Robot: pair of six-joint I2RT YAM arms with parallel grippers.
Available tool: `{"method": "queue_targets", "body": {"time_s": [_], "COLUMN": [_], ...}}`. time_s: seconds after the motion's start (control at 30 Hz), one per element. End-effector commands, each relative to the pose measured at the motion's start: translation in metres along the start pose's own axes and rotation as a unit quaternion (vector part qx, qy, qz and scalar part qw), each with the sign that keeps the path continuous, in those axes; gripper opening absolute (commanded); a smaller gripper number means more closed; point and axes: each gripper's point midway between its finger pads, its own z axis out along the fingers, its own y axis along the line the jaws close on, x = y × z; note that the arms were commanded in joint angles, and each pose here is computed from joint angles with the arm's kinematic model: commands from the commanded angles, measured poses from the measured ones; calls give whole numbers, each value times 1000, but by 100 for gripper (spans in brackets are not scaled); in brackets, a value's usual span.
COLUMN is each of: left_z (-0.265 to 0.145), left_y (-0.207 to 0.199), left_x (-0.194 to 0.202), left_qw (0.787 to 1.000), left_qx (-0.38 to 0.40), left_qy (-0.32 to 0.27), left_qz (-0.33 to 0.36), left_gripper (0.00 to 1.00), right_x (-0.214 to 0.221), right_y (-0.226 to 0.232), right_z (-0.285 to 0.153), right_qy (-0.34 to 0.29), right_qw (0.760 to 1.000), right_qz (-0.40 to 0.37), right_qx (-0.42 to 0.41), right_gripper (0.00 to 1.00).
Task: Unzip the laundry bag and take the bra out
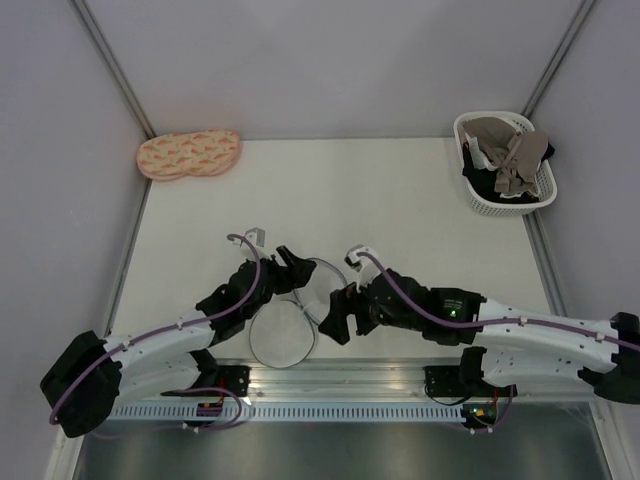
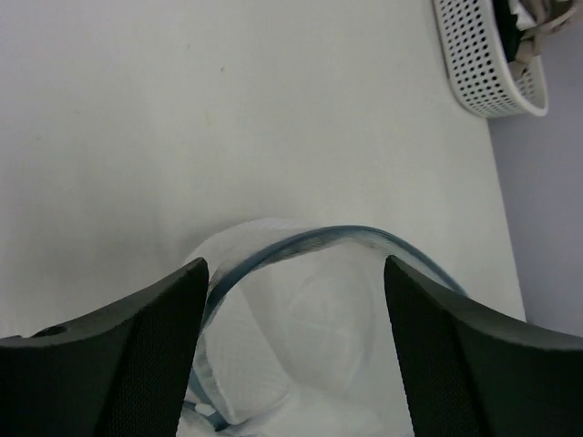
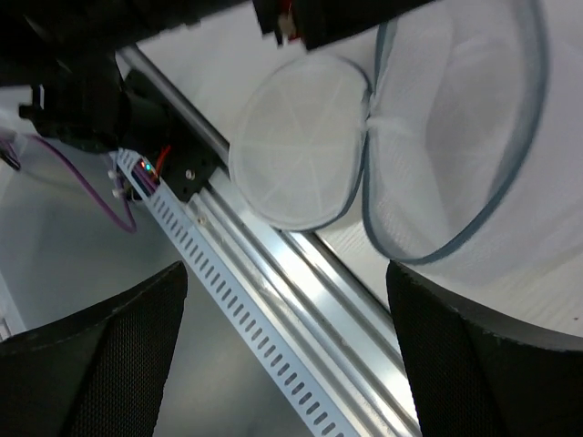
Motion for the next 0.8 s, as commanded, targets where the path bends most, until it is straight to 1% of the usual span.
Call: {"method": "queue_targets", "body": {"time_s": [0.0,0.03,0.07,0.1,0.17,0.2,0.23,0.27,0.3,0.33,0.37,0.4,0.47,0.5,0.57,0.63,0.67,0.7,0.77], "left_z": [-6,-9,-14,-25,-40,-47,-64,-72,-82,-98,-108,-116,-139,-146,-165,-177,-182,-187,-193], "left_y": [-34,-36,-32,-29,-20,-16,-12,-6,-2,3,6,9,14,15,20,20,23,22,24], "left_x": [-37,-45,-54,-61,-76,-80,-87,-95,-99,-107,-111,-114,-125,-128,-136,-142,-143,-147,-149], "left_qw": [998,998,998,997,995,994,993,991,989,987,985,984,979,978,973,971,970,969,967], "left_qx": [38,33,16,2,-25,-35,-43,-56,-61,-65,-65,-66,-57,-55,-55,-48,-49,-46,-45], "left_qy": [-42,-50,-65,-70,-93,-99,-106,-122,-130,-146,-156,-162,-185,-191,-207,-217,-221,-225,-230], "left_qz": [15,15,14,13,5,3,-2,-13,-19,-27,-38,-44,-62,-67,-81,-90,-92,-96,-100], "left_gripper": [84,86,94,100,100,99,100,100,100,100,100,100,100,100,100,100,100,99,100], "right_x": [19,21,23,30,37,37,38,51,48,54,68,65,84,77,90,88,100,100,112], "right_y": [31,35,36,43,51,63,70,74,85,85,82,94,88,94,85,90,83,86,77], "right_z": [14,16,19,23,30,31,33,42,45,50,63,66,82,87,105,117,129,134,148], "right_qy": [16,21,20,30,40,41,42,60,59,69,89,85,112,102,123,124,140,142,157], "right_qw": [1000,999,999,999,998,997,996,994,993,991,988,987,978,977,966,962,954,952,945], "right_qz": [-16,-22,-27,-43,-58,-68,-75,-89,-96,-112,-129,-138,-174,-183,-216,-232,-248,-253,-266], "right_qx": [-17,-13,-1,0,2,-11,-17,-13,-19,-11,5,4,36,44,72,78,91,93,108], "right_gripper": [93,93,93,93,92,92,92,91,91,91,91,91,90,90,89,88,87,86,84]}}
